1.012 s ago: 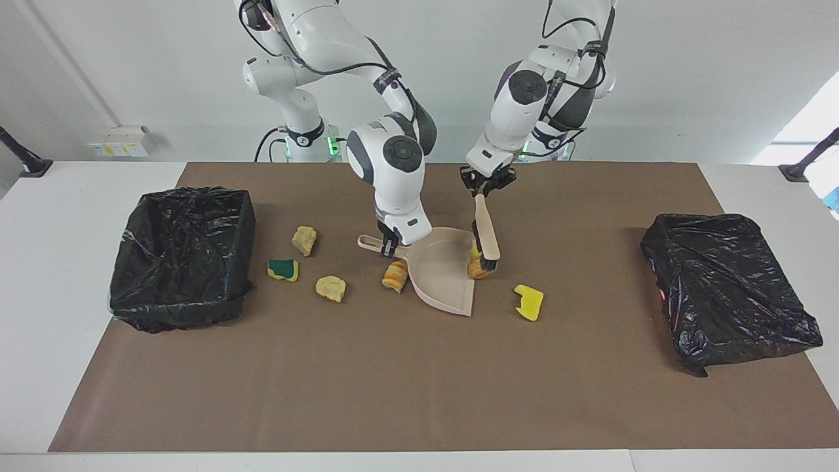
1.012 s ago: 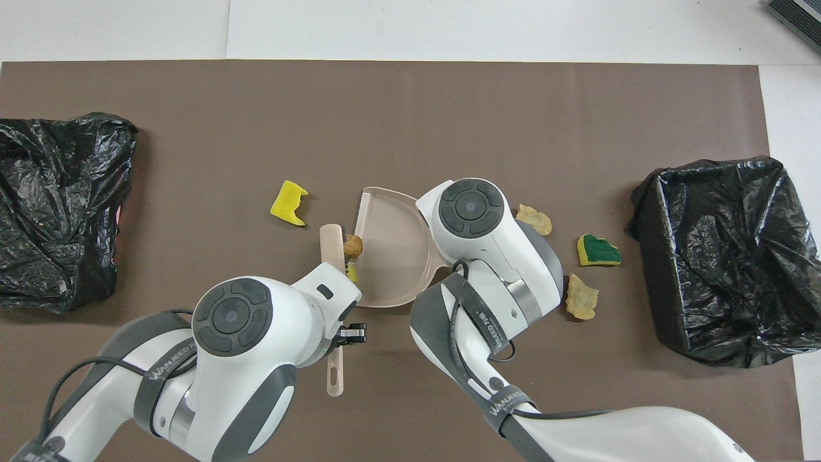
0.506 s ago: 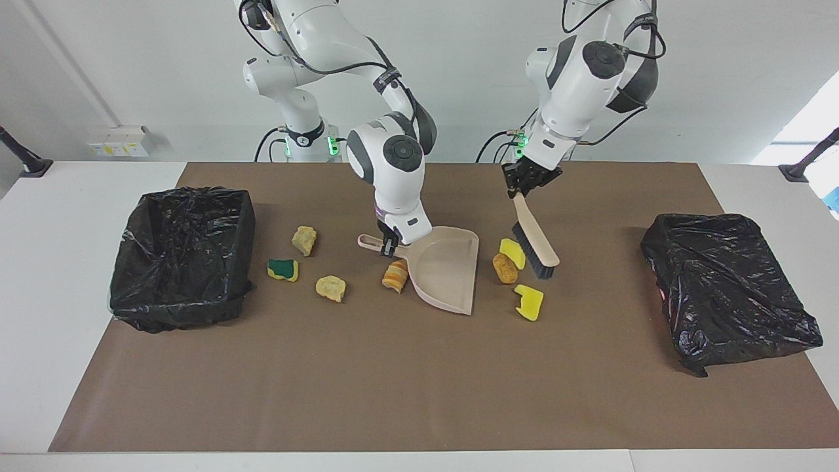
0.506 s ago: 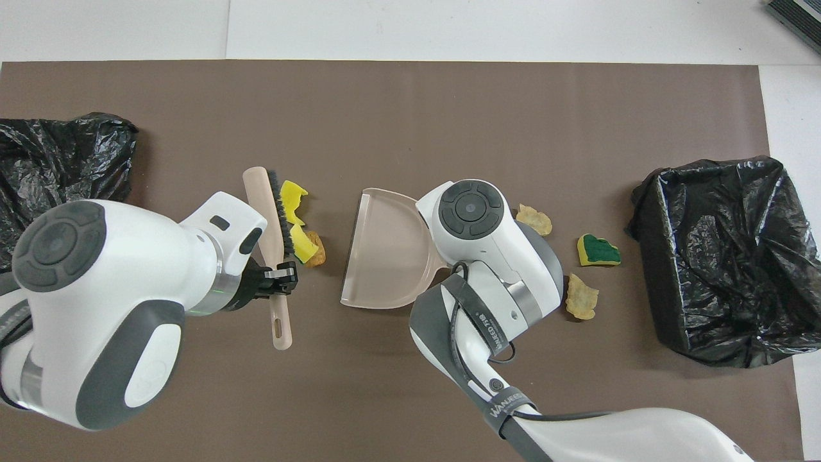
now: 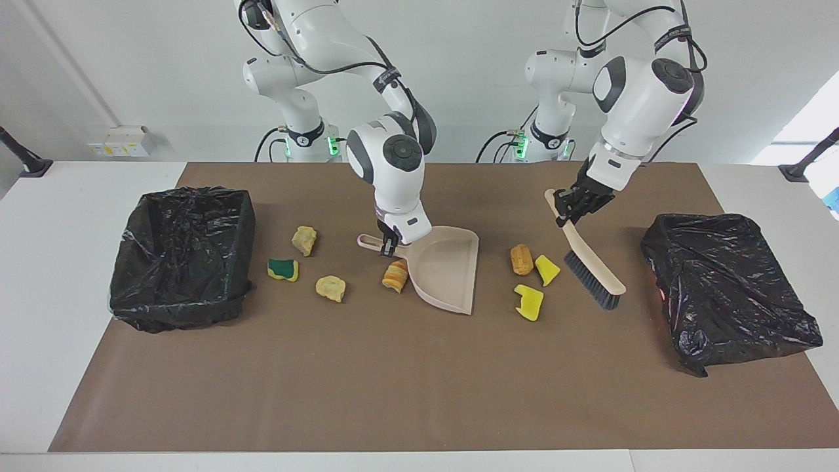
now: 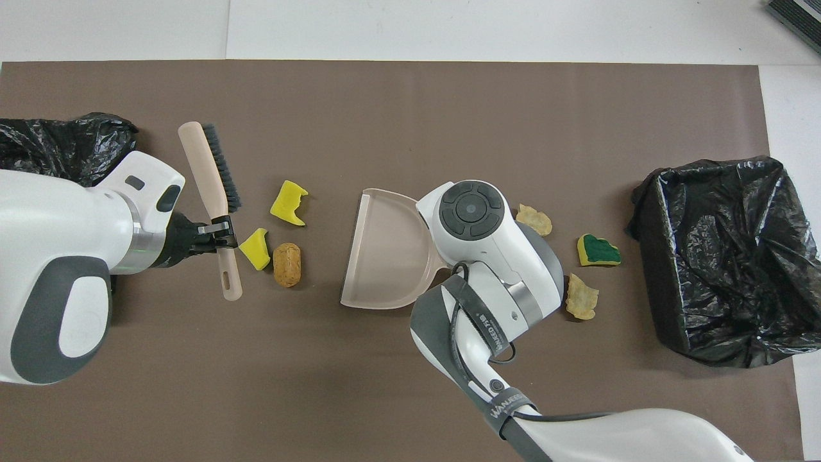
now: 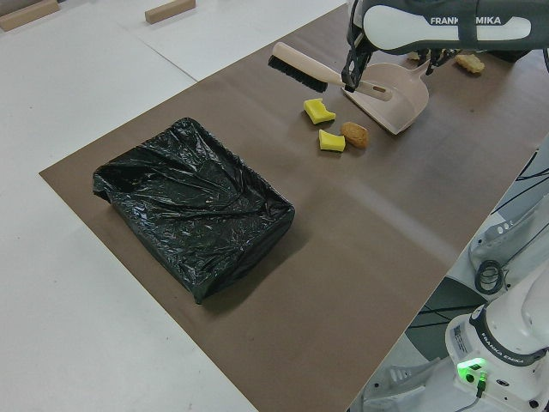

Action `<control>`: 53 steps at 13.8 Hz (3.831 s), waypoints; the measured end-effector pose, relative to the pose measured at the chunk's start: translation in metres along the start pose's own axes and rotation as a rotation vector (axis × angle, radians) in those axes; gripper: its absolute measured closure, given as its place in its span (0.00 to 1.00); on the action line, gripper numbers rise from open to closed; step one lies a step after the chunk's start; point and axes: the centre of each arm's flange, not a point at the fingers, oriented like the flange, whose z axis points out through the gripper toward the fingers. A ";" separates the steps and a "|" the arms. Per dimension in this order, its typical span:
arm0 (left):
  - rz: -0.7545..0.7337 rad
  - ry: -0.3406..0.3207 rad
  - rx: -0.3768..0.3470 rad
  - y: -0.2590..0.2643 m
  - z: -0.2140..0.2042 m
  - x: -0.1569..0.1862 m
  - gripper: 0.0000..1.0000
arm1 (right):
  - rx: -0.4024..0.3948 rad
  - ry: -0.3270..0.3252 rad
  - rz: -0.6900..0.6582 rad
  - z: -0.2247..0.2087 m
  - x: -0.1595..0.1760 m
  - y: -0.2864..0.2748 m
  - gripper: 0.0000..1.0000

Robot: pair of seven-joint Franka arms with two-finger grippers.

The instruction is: Sweep and dump trash in bin

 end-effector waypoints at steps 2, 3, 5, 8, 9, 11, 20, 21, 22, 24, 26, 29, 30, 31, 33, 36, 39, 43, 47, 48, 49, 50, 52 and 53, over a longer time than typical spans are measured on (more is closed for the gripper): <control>0.007 -0.064 0.044 -0.013 0.023 0.004 0.74 | -0.001 -0.002 -0.002 0.000 0.000 0.000 0.68; 0.016 -0.124 0.083 -0.017 0.039 0.000 0.74 | -0.004 -0.009 -0.008 0.000 -0.001 0.000 0.68; 0.025 -0.238 0.138 -0.021 0.067 -0.013 0.74 | -0.018 -0.043 -0.031 0.001 -0.002 -0.002 0.68; 0.021 -0.308 0.165 -0.029 0.087 -0.027 0.74 | -0.026 -0.076 -0.046 0.000 -0.005 -0.004 0.68; 0.017 -0.319 0.170 -0.030 0.092 -0.030 0.74 | -0.025 -0.080 -0.046 0.000 -0.006 -0.004 0.68; 0.008 -0.325 0.179 -0.029 0.105 -0.038 0.74 | -0.025 -0.085 -0.049 0.000 -0.007 -0.005 0.68; 0.132 -0.261 0.172 0.077 0.127 -0.095 0.74 | -0.058 -0.117 -0.123 0.000 0.015 -0.028 0.68; 0.140 -0.268 0.165 0.087 0.128 -0.103 0.74 | -0.058 -0.118 -0.126 0.000 0.016 -0.029 0.68; 0.149 -0.275 0.160 0.098 0.130 -0.112 0.74 | -0.059 -0.118 -0.128 0.000 0.017 -0.029 0.68; 0.163 -0.289 0.150 0.119 0.133 -0.133 0.74 | -0.059 -0.119 -0.128 0.000 0.017 -0.030 0.68; 0.188 -0.310 0.151 0.134 0.133 -0.150 0.74 | -0.059 -0.119 -0.128 0.000 0.017 -0.030 0.68; 0.221 -0.343 0.159 0.141 0.116 -0.152 0.74 | -0.059 -0.119 -0.128 0.000 0.017 -0.030 0.68; 0.246 -0.348 0.153 0.141 0.104 -0.148 0.74 | -0.060 -0.120 -0.129 0.000 0.017 -0.030 0.68; 0.278 -0.343 0.153 0.137 0.090 -0.142 0.74 | -0.062 -0.122 -0.131 0.000 0.017 -0.030 0.68; 0.366 -0.283 0.183 0.121 0.067 -0.115 0.74 | -0.067 -0.126 -0.137 0.000 0.018 -0.031 0.68; 0.462 -0.230 0.214 0.078 0.053 -0.067 0.74 | -0.071 -0.129 -0.141 0.000 0.019 -0.031 0.68; 0.505 -0.172 0.267 0.044 0.058 -0.018 0.74 | -0.071 -0.130 -0.141 0.000 0.019 -0.031 0.68; 0.549 -0.199 0.285 0.049 0.091 0.015 0.74 | -0.071 -0.130 -0.141 0.000 0.019 -0.031 0.68; 0.585 -0.267 0.299 0.057 0.127 -0.002 0.74 | -0.071 -0.130 -0.141 0.000 0.019 -0.031 0.68; 0.600 -0.284 0.304 0.060 0.134 -0.012 0.74 | -0.071 -0.130 -0.141 0.000 0.019 -0.031 0.68; 0.613 -0.298 0.305 0.065 0.138 -0.024 0.74 | -0.071 -0.130 -0.141 0.000 0.019 -0.031 0.68; 0.614 -0.310 0.299 0.070 0.140 -0.037 0.74 | -0.071 -0.130 -0.141 0.000 0.019 -0.031 0.68; 0.600 -0.339 0.285 0.085 0.141 -0.072 0.74 | -0.071 -0.130 -0.141 0.000 0.019 -0.031 0.68; 0.589 -0.354 0.280 0.092 0.140 -0.087 0.74 | -0.070 -0.130 -0.141 0.000 0.019 -0.031 0.68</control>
